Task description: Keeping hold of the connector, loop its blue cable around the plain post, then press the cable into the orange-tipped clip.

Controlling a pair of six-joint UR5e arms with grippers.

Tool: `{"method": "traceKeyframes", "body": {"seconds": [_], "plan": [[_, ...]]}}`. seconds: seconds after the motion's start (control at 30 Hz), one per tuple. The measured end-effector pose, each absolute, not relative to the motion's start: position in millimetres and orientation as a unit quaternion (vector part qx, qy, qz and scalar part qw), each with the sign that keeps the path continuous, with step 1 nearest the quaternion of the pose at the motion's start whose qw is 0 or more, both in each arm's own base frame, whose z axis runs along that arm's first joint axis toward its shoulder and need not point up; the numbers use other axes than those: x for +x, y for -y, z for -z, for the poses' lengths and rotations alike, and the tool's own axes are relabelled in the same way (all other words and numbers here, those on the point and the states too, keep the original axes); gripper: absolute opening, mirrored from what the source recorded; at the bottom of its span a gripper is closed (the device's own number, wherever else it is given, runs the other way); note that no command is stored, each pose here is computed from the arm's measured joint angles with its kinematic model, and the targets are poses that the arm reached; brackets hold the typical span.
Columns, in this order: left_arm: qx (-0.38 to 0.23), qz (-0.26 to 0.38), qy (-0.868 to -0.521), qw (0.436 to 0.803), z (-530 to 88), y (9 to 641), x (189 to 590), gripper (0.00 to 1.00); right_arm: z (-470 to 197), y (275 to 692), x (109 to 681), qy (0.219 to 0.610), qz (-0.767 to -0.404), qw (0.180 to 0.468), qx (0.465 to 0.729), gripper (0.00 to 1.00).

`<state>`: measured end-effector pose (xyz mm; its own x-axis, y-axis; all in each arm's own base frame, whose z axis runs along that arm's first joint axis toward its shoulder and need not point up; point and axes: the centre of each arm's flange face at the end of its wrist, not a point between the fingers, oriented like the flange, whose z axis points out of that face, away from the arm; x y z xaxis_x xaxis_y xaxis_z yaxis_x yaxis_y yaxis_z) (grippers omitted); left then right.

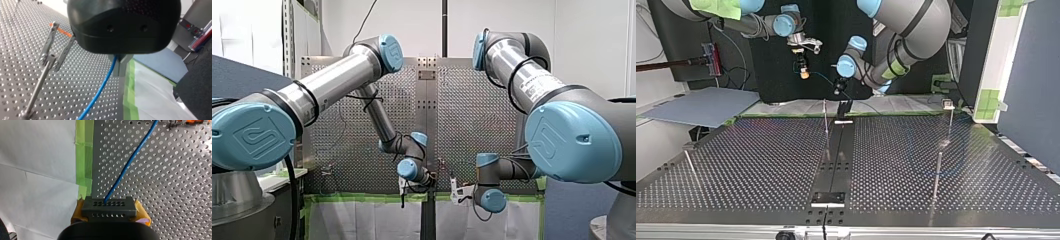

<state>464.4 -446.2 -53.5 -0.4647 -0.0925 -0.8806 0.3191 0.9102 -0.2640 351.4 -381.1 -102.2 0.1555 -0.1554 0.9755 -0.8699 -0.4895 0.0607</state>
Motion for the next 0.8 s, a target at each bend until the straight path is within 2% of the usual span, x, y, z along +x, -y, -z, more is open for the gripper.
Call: {"method": "traceKeyframes", "body": {"seconds": [0.3, 0.8], "plan": [[0.098, 0.193, -0.810, 0.544, 57, 453, 455, 0.00, 101, 388, 350, 0.380, -0.529, 0.342, 0.677, 0.00], [0.060, 0.180, -0.771, 0.608, 47, 465, 460, 0.00, 91, 422, 362, 0.373, -0.541, 0.357, 0.664, 0.00]]}}
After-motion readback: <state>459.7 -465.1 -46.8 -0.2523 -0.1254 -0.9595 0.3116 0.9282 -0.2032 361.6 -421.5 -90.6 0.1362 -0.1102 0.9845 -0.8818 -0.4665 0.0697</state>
